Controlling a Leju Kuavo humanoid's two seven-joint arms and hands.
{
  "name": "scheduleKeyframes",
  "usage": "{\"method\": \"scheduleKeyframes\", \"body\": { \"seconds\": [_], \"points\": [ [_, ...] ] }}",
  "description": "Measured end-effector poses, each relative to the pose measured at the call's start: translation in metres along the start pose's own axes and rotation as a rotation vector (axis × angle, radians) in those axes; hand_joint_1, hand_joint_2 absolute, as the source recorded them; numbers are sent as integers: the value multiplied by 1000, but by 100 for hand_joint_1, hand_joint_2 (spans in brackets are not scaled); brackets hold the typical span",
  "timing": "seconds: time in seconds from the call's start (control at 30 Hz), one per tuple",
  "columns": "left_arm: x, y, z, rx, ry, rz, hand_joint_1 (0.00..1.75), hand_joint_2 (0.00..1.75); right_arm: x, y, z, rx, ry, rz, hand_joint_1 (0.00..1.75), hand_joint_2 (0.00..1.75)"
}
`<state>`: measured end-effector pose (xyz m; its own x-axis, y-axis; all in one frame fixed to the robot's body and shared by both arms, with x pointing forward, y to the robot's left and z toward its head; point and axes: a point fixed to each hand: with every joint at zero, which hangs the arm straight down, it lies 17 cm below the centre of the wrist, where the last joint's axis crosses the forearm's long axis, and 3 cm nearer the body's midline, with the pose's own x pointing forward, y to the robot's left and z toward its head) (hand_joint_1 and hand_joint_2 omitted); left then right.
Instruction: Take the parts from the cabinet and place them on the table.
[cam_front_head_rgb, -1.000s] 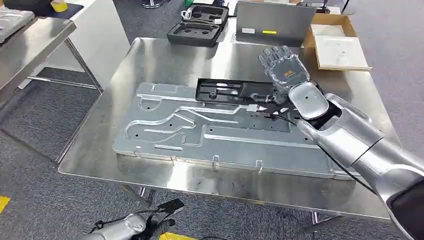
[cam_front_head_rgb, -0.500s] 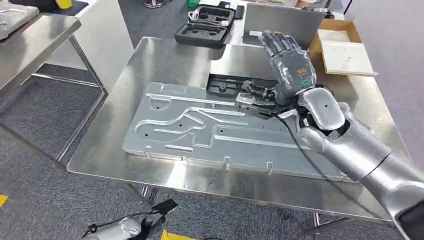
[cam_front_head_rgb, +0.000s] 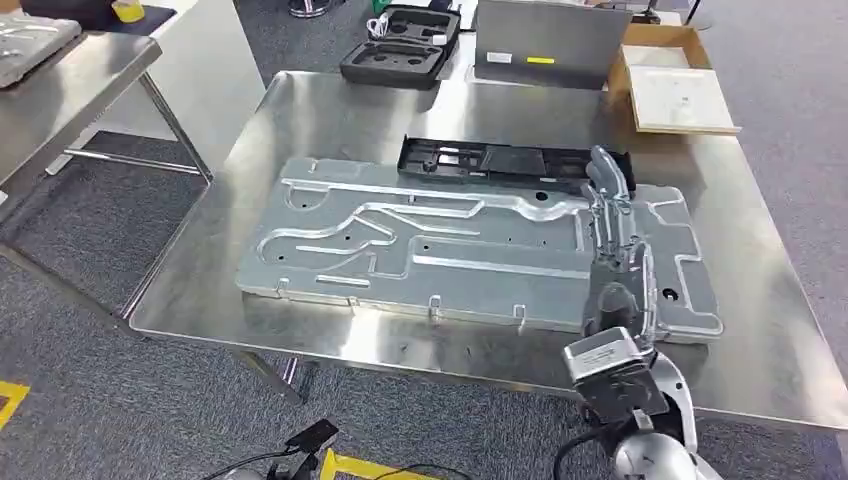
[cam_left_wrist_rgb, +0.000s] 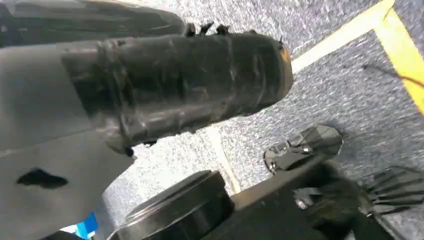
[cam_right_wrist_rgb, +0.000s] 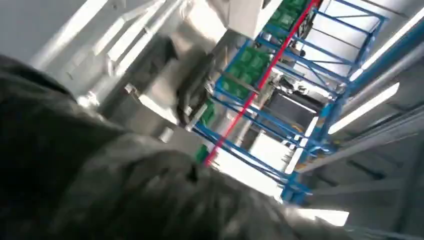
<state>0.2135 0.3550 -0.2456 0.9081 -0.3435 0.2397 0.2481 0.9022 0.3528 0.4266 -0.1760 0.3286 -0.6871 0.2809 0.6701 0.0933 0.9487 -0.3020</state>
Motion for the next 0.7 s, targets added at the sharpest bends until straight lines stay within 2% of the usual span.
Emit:
{"method": "scheduleKeyframes", "body": {
  "seconds": [0.07,0.13,0.2,0.3,0.43,0.57,0.7],
  "points": [
    [0,3,-1,9,-6,9,0,0,-10,-9,11,-27,46,-73,0,0],
    [-8,4,-1,15,3,15,0,0,-35,-19,32,-67,156,-118,0,0],
    [-16,4,-1,17,9,14,0,0,-66,-29,54,-106,271,-89,0,0],
    [-20,6,-2,18,13,17,0,0,-92,-42,74,-136,350,-44,0,0],
    [-29,6,-2,11,29,21,0,0,-146,-34,117,-65,565,57,0,0],
    [-36,3,-1,-12,34,27,0,0,-185,-29,154,-37,658,71,0,0],
    [-48,2,-1,-15,45,29,0,0,-245,-27,235,-32,838,116,0,0]
  ]
}}
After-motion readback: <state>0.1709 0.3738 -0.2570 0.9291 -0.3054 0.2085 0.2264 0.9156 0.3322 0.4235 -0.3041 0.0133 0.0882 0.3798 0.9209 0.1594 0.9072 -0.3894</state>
